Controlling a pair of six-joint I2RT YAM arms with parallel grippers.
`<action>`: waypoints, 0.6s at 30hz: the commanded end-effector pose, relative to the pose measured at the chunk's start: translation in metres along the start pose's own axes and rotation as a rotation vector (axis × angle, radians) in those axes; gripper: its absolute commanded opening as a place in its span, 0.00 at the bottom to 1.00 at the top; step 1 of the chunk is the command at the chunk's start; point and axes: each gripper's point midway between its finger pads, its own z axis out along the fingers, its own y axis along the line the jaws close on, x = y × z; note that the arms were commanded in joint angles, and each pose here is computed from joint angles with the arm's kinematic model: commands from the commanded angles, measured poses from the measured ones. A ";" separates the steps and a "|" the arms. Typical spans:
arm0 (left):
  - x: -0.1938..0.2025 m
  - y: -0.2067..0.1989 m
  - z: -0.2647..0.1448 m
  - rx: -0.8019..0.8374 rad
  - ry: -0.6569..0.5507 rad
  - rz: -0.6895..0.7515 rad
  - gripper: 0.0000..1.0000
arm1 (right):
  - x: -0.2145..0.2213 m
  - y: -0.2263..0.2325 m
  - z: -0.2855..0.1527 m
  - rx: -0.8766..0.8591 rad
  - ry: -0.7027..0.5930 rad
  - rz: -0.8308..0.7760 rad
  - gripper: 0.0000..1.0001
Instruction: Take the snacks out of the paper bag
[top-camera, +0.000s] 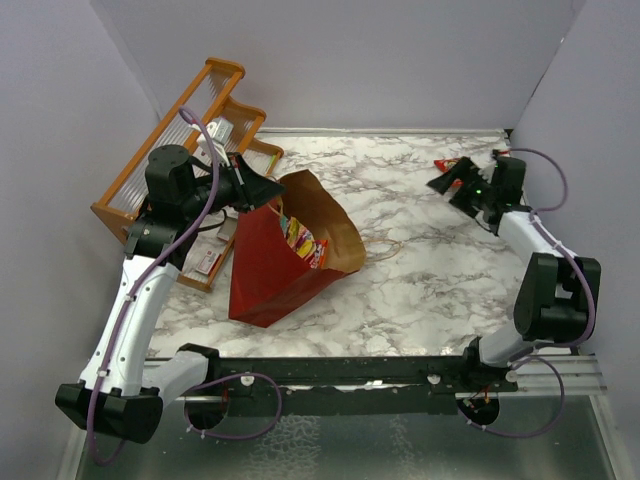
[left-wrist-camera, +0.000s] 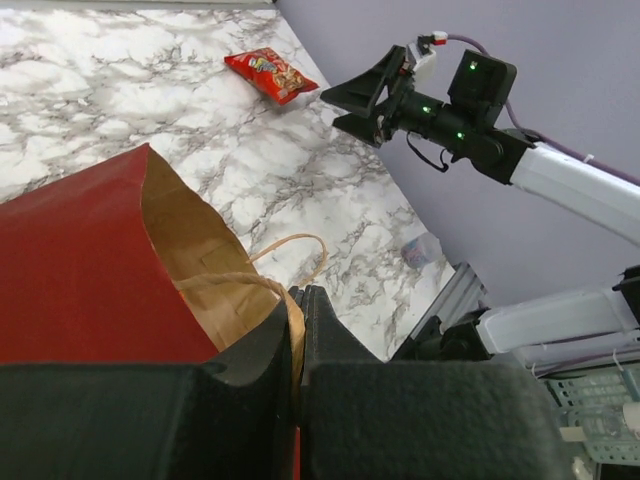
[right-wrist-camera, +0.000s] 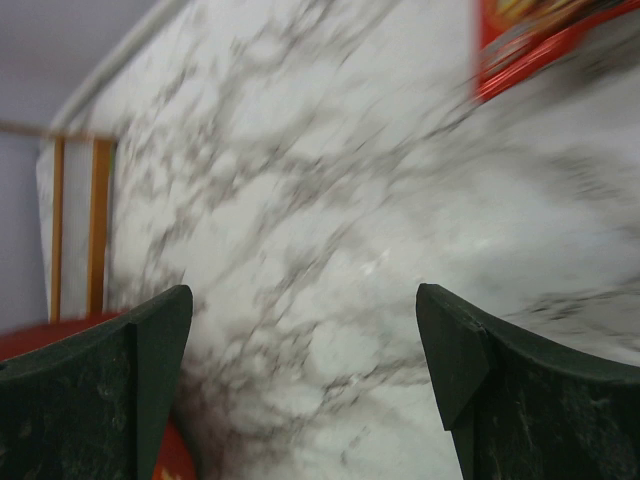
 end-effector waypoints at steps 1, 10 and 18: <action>-0.007 0.007 0.002 -0.061 -0.009 -0.035 0.00 | 0.110 0.076 -0.016 -0.310 0.407 -0.119 0.93; -0.015 0.010 0.003 -0.094 -0.024 -0.043 0.00 | 0.199 0.103 -0.058 -0.449 0.674 -0.206 0.82; -0.018 0.010 0.002 -0.108 -0.018 -0.035 0.00 | 0.214 0.092 -0.082 -0.467 0.696 -0.252 0.40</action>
